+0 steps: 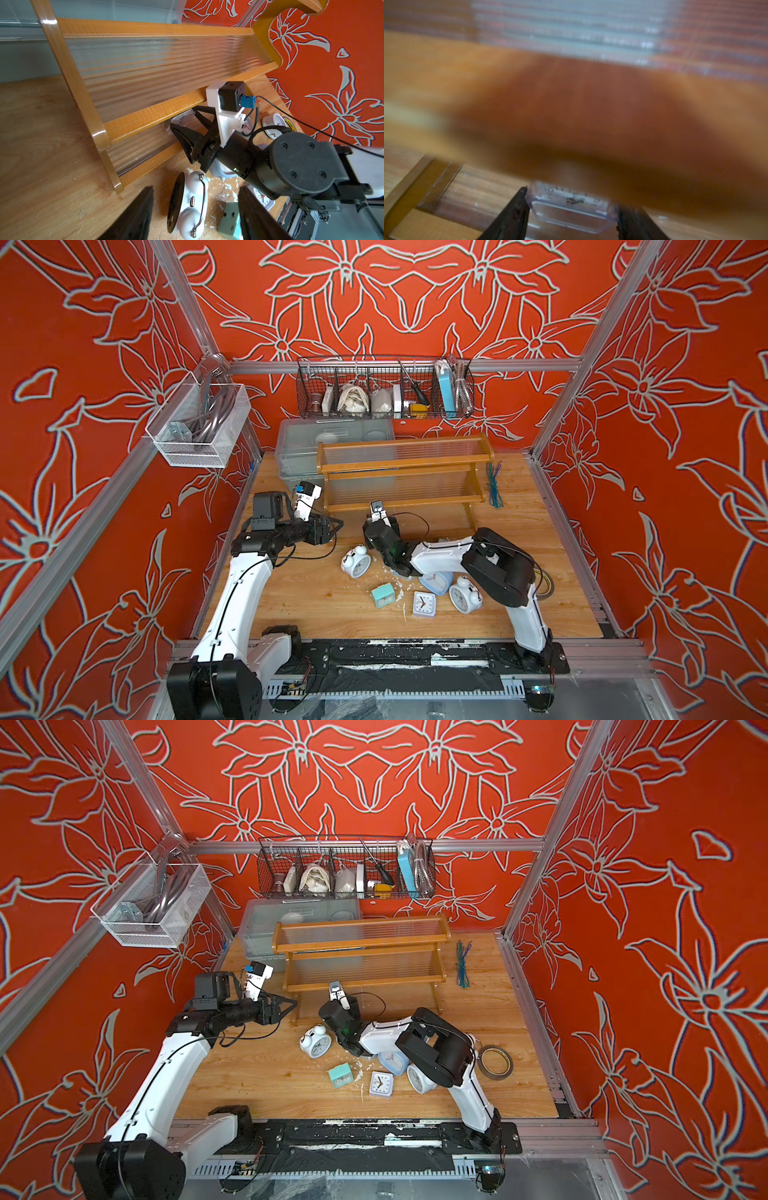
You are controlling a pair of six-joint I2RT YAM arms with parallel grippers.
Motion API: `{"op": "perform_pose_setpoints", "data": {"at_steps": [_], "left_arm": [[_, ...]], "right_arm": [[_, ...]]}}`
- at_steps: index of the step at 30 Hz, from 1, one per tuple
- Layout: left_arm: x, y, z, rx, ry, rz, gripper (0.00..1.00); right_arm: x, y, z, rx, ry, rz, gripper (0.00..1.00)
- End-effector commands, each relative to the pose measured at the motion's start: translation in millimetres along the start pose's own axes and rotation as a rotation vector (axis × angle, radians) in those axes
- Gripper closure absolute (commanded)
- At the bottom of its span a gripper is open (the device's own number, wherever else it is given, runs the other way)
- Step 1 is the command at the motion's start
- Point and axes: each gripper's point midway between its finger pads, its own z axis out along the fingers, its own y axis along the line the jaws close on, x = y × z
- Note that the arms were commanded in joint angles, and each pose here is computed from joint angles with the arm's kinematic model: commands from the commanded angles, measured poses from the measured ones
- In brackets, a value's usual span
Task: Place the alarm clocks on the shelf by style
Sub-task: Place the alarm on the shelf.
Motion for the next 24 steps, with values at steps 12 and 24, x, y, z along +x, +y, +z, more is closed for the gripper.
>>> {"op": "perform_pose_setpoints", "data": {"at_steps": [12,24], "left_arm": [[-0.8,-0.4,-1.4,0.012,-0.014,0.003,0.34],[-0.2,1.0,-0.9,0.009,-0.016,0.003,0.34]], "right_arm": [[6.5,-6.0,6.3,0.061,0.018,-0.001,0.42],[-7.2,-7.5,-3.5,0.049,0.008,0.012,0.22]]}}
